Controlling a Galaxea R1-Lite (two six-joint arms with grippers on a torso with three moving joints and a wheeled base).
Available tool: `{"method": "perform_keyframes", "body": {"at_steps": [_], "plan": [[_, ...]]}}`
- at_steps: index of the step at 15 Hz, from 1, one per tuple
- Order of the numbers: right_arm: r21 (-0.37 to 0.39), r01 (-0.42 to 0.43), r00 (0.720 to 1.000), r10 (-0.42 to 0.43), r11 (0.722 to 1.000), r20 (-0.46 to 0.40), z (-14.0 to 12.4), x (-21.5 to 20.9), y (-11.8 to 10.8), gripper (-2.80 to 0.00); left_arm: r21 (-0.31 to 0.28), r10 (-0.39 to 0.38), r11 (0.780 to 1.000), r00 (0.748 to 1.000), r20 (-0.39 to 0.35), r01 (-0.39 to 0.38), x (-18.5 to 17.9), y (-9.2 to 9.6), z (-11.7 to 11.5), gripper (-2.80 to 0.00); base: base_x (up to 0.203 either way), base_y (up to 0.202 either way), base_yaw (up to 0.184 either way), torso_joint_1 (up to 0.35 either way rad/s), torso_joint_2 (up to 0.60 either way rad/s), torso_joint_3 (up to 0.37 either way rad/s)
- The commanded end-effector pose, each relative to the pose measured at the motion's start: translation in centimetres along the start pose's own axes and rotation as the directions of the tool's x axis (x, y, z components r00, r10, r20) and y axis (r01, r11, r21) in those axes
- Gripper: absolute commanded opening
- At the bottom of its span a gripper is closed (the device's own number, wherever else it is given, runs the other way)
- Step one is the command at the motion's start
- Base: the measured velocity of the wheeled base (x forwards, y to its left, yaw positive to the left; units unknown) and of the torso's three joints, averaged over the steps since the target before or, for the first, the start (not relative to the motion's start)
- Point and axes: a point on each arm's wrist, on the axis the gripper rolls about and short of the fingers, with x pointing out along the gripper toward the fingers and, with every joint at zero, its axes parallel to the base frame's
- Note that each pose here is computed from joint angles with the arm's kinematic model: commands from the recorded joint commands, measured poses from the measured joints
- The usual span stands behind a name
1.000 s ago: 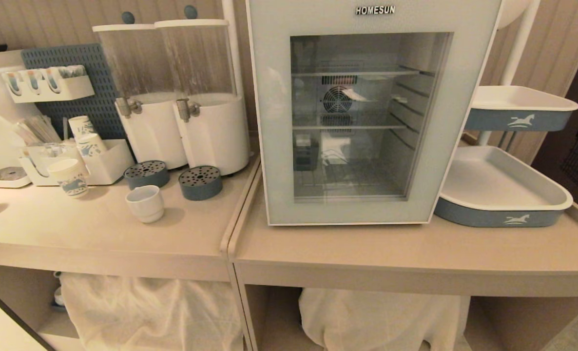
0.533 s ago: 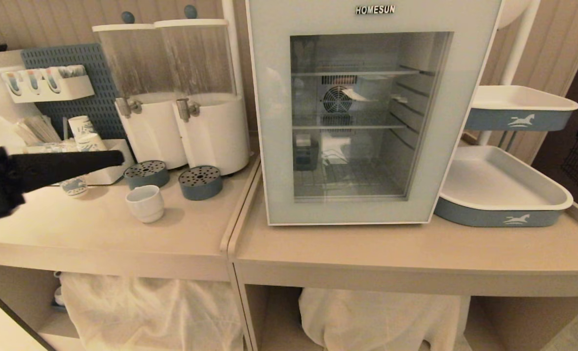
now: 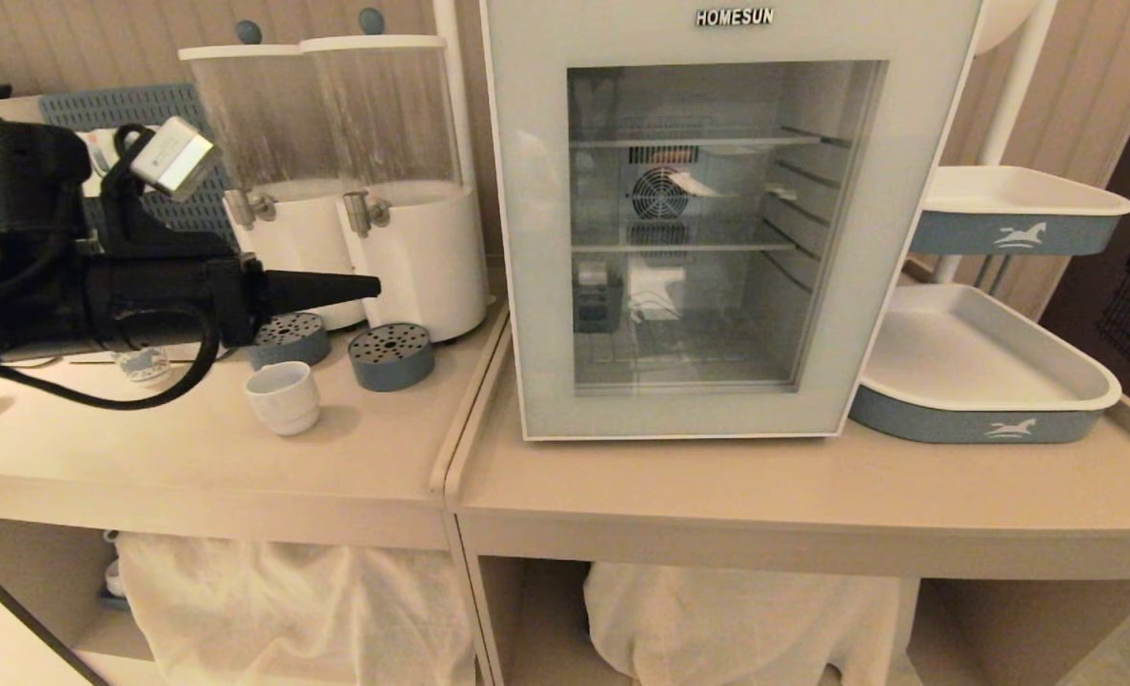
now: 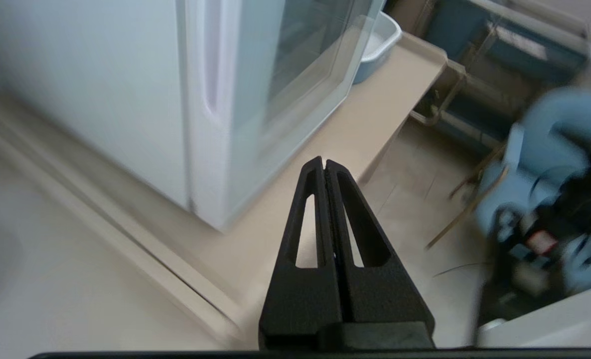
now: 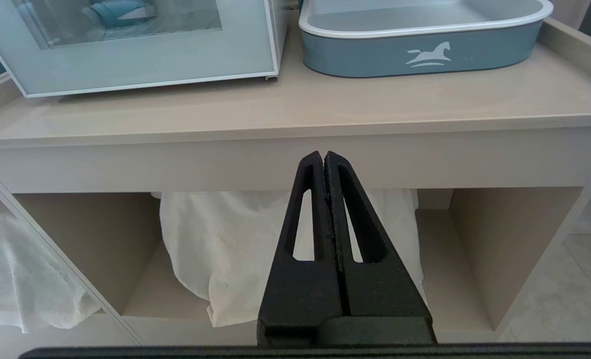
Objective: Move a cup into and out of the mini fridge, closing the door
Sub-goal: Open the freezer door
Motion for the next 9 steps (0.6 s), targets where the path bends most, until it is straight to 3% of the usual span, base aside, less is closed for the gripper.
{"method": "perform_keyframes", "body": {"at_steps": [1,3,4,7,9], "plan": [[0.000,-0.001,1.000,0.001,1.000,-0.001,0.0,0.0,0.0,-2.80,0.012,-0.047,0.999,0.999,-0.025,0.048,2.4,3.5,-1.0,-2.80,0.000,0.000,0.000,0.000,0.00,0.000],[0.000,-0.001,1.000,0.001,1.000,-0.002,0.0,0.0,0.0,-2.80,0.030,-0.088,0.996,0.996,-0.032,0.089,4.2,4.3,-0.9,-2.80,0.000,0.000,0.000,0.000,0.00,0.000],[0.001,-0.001,1.000,0.001,1.000,0.000,0.0,0.0,0.0,-2.80,0.048,-0.100,0.994,0.995,-0.029,0.101,4.9,4.8,-0.6,0.00,0.000,0.000,0.000,0.000,0.00,0.000],[0.000,0.000,1.000,0.000,1.000,-0.001,0.0,0.0,0.0,-2.80,0.070,-0.157,0.985,0.987,-0.036,0.159,7.4,5.2,-0.8,0.00,0.000,0.000,0.000,0.000,0.00,0.000],[0.001,-0.001,1.000,0.001,1.000,-0.002,0.0,0.0,0.0,-2.80,0.167,-0.262,0.951,0.965,-0.014,0.260,8.4,6.2,-1.4,0.00,0.000,0.000,0.000,0.000,0.00,0.000]]}}
